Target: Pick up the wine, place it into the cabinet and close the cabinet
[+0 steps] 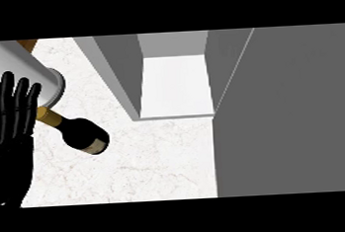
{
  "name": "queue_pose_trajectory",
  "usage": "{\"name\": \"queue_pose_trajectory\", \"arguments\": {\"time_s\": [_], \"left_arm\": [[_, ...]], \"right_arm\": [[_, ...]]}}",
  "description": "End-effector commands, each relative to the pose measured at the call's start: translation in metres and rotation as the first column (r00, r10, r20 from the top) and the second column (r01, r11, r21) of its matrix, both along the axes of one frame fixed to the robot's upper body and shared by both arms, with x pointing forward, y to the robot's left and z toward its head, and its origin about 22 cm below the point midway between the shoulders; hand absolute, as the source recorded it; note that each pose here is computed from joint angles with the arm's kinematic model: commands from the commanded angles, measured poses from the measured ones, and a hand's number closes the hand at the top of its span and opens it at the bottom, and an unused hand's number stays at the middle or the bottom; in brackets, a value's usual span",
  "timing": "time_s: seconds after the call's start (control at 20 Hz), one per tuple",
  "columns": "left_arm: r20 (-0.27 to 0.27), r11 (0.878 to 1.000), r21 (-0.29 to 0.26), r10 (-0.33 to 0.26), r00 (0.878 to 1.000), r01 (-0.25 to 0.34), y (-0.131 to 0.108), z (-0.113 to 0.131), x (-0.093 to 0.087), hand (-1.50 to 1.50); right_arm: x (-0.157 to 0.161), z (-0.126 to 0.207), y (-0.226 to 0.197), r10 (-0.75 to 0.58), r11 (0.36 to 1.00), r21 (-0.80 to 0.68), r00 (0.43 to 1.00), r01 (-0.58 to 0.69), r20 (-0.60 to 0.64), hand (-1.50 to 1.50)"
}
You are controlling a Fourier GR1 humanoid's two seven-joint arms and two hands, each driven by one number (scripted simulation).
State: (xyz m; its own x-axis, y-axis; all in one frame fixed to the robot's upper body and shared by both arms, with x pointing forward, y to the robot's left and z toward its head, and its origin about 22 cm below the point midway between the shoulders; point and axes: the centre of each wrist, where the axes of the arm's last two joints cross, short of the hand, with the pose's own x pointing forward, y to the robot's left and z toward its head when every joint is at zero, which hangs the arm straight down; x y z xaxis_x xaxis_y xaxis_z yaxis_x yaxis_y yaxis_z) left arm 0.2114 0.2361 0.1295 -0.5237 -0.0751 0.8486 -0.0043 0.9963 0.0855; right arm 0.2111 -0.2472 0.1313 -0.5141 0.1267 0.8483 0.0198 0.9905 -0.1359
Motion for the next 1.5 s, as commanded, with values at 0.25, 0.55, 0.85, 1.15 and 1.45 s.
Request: {"name": "queue_pose_trajectory", "arguments": {"time_s": [0.25,0.55,0.85,1.15,1.45], "left_arm": [[-0.015,0.919,-0.034,-0.394,0.919,0.393,0.074,-0.008,0.004,-1.50],[-0.146,0.852,-0.266,-0.497,0.855,0.450,0.112,-0.008,0.005,-1.50],[-0.159,0.840,-0.285,-0.516,0.842,0.461,0.127,0.035,-0.002,-1.50],[-0.177,0.833,-0.320,-0.521,0.835,0.452,0.141,0.052,-0.001,-1.50],[-0.225,0.849,-0.301,-0.507,0.832,0.435,0.128,0.048,-0.013,-1.50]], "right_arm": [[-0.034,0.002,0.015,0.055,0.998,0.045,0.998,-0.054,-0.018,-1.50],[-0.053,0.031,0.024,0.282,0.959,0.019,0.953,-0.281,-0.107,-1.50],[-0.077,0.067,0.017,0.276,0.961,0.031,0.955,-0.275,-0.106,-1.50],[-0.077,0.090,0.032,0.289,0.957,0.015,0.951,-0.289,-0.107,-1.50],[-0.083,0.105,0.036,0.285,0.958,0.058,0.951,-0.279,-0.124,-1.50]]}}
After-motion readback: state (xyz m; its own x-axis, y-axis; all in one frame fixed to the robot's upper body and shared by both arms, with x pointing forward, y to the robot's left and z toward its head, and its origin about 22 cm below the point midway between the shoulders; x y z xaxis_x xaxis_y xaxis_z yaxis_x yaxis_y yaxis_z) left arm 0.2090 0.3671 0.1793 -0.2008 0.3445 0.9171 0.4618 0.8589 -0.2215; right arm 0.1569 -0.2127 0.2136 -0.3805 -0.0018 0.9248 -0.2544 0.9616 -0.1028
